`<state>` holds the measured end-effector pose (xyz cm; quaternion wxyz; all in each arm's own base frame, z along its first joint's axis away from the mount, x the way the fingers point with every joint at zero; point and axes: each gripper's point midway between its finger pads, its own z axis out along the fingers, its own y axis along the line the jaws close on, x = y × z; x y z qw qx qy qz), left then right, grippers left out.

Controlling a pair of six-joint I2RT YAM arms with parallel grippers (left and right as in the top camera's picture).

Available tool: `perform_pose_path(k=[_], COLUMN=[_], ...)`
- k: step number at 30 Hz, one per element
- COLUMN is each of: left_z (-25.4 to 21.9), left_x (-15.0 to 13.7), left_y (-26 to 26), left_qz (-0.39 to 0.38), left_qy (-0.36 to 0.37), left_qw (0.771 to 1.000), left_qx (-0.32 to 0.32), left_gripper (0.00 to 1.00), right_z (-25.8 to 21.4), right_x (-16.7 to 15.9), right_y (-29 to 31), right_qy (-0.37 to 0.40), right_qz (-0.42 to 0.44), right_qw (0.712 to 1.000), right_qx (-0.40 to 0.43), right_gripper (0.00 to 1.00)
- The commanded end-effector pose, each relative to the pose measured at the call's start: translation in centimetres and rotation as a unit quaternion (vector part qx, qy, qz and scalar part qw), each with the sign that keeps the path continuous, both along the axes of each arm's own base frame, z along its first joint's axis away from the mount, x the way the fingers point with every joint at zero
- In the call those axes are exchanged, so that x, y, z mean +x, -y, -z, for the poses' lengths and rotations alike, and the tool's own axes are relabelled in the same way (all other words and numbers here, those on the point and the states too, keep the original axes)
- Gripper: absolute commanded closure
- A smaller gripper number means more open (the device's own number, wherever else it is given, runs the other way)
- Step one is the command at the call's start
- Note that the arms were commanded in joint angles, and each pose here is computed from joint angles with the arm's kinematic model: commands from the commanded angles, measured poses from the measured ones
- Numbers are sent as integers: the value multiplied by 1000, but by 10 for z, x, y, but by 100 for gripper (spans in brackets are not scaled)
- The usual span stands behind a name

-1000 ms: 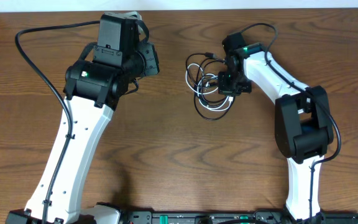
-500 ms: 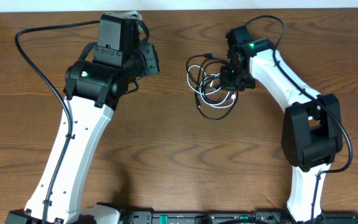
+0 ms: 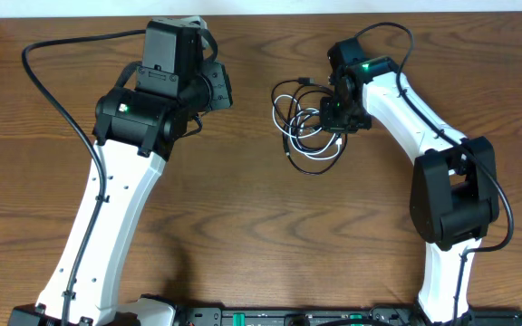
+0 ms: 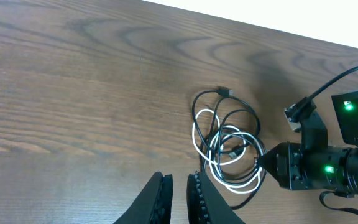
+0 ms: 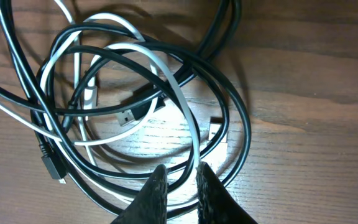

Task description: Untangle cables

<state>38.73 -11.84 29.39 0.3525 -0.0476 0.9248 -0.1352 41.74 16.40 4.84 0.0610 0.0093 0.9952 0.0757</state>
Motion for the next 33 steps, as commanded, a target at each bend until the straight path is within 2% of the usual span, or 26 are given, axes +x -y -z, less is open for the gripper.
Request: perform_pose_path(k=[1,11,26,33], left_z=[-3,-2,-2,0], left_x=[1,0,0,0], left_y=[-1,-1,-1,-2], left_qz=[3,3,3,3], left_qy=[5,4,3,0], left_qw=[1000,1000,1000,1000], left_qx=[4,5,5,6], left_gripper=[85,85,85,85], right_z=[-4,10,11,10], right_x=[0,-5,-2,-1], right_y=[1,4,1,3], right_qy=[10,5,13,14], right_qz=[-4,-3,-5,-4], right_qw=[1000,1000,1000,1000], right_qx=[-10,-15,-13,-13], right_gripper=[85,85,98,99])
